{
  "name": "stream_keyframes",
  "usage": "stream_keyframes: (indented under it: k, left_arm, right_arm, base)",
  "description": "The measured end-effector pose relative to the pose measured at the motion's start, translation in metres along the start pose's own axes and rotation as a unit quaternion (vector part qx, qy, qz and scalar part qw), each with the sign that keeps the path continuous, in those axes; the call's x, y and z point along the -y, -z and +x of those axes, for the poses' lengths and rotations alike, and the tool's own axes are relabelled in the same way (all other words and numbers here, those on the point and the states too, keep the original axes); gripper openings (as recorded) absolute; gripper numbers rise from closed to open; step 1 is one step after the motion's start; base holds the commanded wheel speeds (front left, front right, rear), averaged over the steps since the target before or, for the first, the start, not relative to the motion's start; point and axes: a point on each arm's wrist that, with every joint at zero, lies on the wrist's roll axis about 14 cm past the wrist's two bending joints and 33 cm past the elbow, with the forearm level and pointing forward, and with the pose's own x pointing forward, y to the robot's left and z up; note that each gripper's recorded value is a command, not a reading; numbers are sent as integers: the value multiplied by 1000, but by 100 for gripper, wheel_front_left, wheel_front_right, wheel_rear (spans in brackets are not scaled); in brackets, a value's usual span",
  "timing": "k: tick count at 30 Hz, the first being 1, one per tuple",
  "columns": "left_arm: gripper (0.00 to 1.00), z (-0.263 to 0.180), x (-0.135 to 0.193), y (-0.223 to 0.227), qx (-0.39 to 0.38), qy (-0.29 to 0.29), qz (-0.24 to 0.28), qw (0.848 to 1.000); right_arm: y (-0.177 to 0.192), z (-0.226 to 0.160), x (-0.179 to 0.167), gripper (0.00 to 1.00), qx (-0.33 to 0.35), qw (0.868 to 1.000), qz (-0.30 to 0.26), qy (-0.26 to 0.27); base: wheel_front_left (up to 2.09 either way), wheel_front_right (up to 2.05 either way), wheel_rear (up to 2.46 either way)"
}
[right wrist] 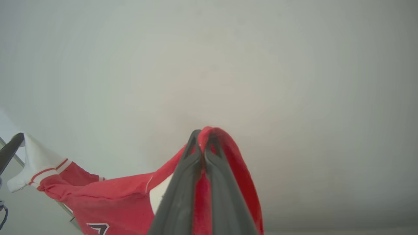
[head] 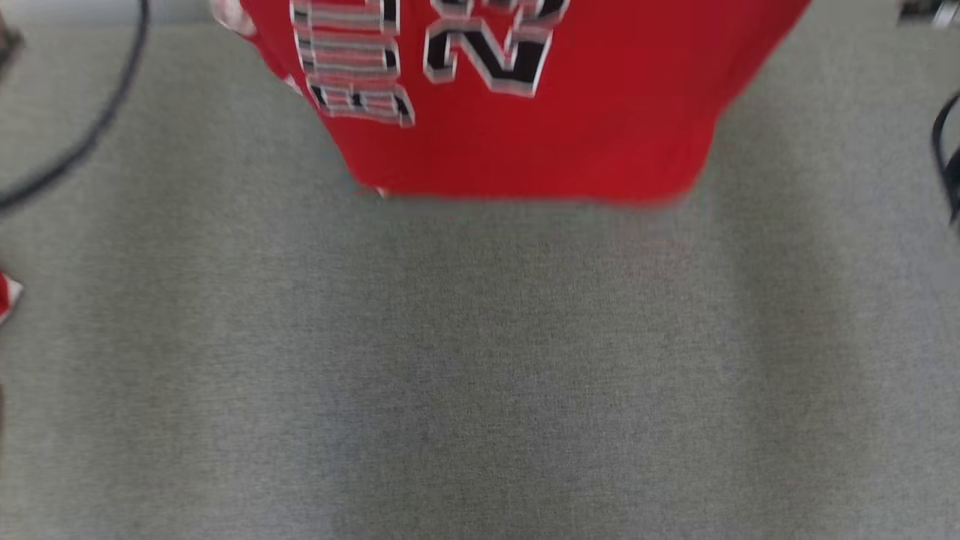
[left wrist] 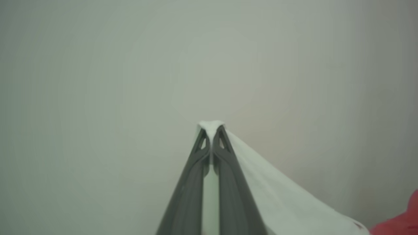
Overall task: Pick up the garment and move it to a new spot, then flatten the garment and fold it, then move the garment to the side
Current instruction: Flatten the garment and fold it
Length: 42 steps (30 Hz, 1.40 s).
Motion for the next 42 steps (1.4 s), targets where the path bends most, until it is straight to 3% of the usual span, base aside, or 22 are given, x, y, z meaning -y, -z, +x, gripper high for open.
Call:
stream_keyframes:
  k: [10, 20, 31, 37, 42]
  left_arm:
    - [0, 67, -18, -1, 43, -18, -9, 999]
    - [0, 86, -6, 32, 33, -3, 17, 999]
    - [0, 64, 8, 37, 62, 12, -30, 998]
    - [0, 12, -7, 79, 28, -15, -91, 995]
    - [0, -28, 1, 92, 14, -16, -114, 993]
  right_arm:
    - [-35, 68, 17, 0, 33, 999, -35, 13]
    - [-21, 87, 32, 0, 21, 999, -42, 25]
    - [15, 60, 39, 0, -23, 999, -9, 24]
    - [35, 22, 34, 0, -52, 998, 17, 16]
    - [50, -14, 36, 0, -72, 996, 46, 21]
  base:
    - [0, 0, 0]
    - [0, 0, 0]
    - [0, 0, 0]
    - [0, 0, 0]
    - [0, 0, 0]
